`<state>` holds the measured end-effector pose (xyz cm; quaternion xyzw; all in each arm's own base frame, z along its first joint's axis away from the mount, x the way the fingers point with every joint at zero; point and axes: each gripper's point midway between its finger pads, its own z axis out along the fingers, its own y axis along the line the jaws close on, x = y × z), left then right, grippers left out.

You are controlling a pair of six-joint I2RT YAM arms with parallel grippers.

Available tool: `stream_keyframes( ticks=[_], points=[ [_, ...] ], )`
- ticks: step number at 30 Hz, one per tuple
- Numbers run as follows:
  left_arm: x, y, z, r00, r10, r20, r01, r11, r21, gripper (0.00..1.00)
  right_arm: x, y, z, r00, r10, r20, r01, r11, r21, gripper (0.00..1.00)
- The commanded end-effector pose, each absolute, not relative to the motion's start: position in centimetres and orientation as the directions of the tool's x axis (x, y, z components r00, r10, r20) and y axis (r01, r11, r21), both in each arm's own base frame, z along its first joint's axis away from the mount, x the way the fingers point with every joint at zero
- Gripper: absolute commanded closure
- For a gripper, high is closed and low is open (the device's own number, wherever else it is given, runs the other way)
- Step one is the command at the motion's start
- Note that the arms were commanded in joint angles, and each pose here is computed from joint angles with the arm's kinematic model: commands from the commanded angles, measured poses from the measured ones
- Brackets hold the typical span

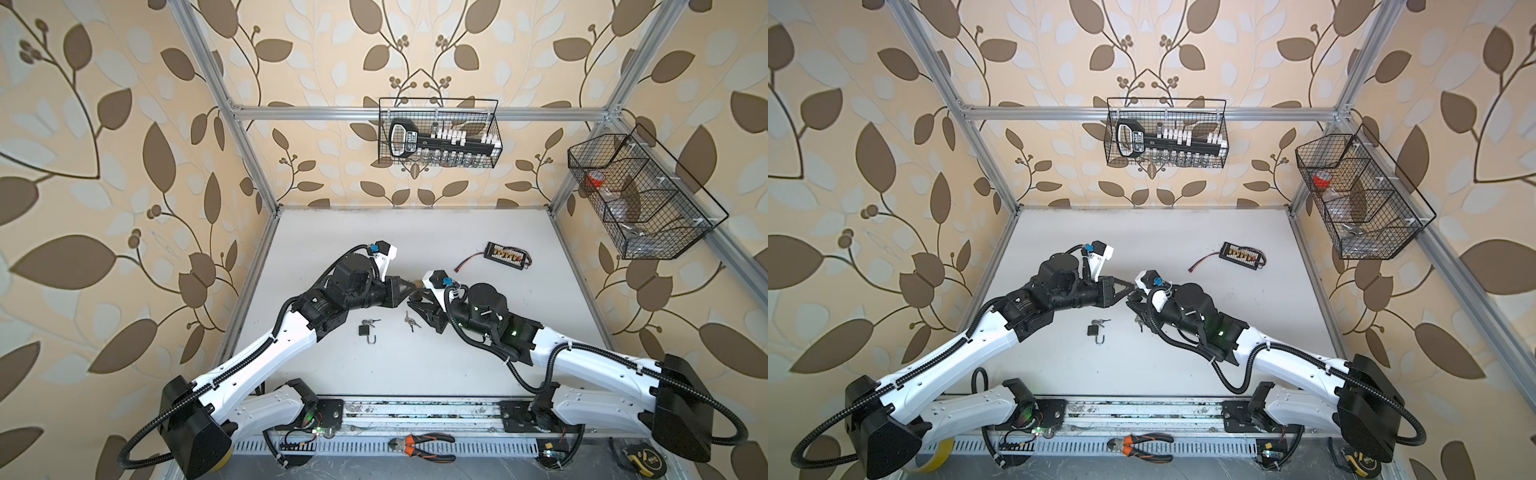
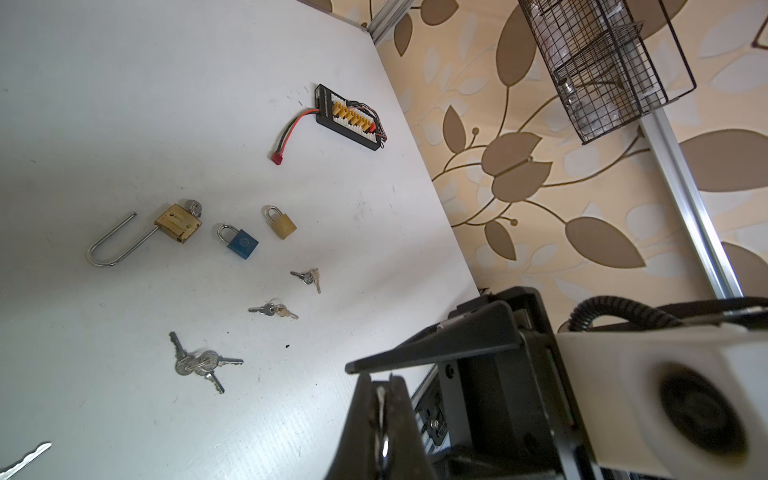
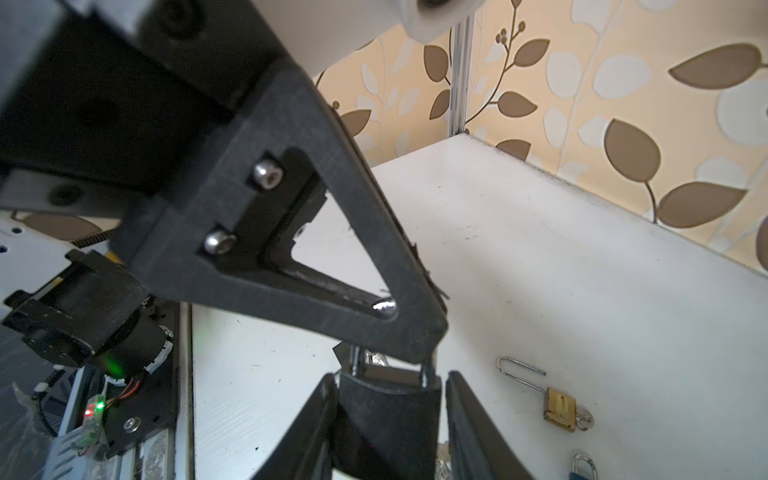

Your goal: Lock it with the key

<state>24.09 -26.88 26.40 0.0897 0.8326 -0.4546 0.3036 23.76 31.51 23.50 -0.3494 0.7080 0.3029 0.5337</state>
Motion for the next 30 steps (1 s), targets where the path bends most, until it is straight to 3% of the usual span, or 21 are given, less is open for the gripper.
stream_keyframes(
  ticks=[1, 6, 8, 9, 12, 15, 19, 30],
  points=[
    [23.6, -27.7, 28.3, -0.776, -0.120, -0.620, 0.485, 0.514, -0.707, 1.00, 23.9, 31.9, 25.5, -0.155, -0.133, -0.979, -0.823, 0.566, 0.054, 0.65],
    [23.7, -27.6, 28.3, -0.777, -0.128, -0.616, 0.478, 0.517, -0.710, 1.00, 23.8, 31.7, 25.5, -0.156, -0.128, -0.979, -0.817, 0.574, 0.055, 0.80],
    [23.8, -27.6, 28.1, -0.779, -0.132, -0.613, 0.471, 0.523, -0.710, 1.00, 23.9, 31.4, 25.4, -0.158, -0.133, -0.978, -0.810, 0.584, 0.051, 0.91],
    [23.8, -27.5, 28.1, -0.779, -0.138, -0.612, 0.465, 0.528, -0.711, 0.95, 23.9, 31.2, 25.2, -0.160, -0.137, -0.978, -0.805, 0.591, 0.049, 0.99],
    [24.5, -26.6, 27.4, -0.779, -0.164, -0.605, 0.417, 0.585, -0.696, 0.57, 23.7, 30.6, 24.5, -0.169, -0.152, -0.974, -0.798, 0.600, 0.045, 1.00],
    [25.4, -25.0, 26.3, -0.771, -0.197, -0.605, 0.343, 0.673, -0.656, 0.25, 23.5, 29.9, 22.8, -0.201, -0.189, -0.961, -0.785, 0.618, 0.042, 1.00],
    [26.5, -22.0, 24.7, -0.760, -0.240, -0.604, 0.228, 0.772, -0.593, 0.04, 23.8, 28.6, 18.8, -0.302, -0.262, -0.917, -0.747, 0.663, 0.056, 1.00],
    [27.0, -15.6, 22.3, -0.737, -0.407, -0.540, 0.043, 0.769, -0.638, 0.01, 26.1, 28.1, 10.9, -0.552, -0.406, -0.728, -0.679, 0.726, 0.110, 1.00]
  ],
)
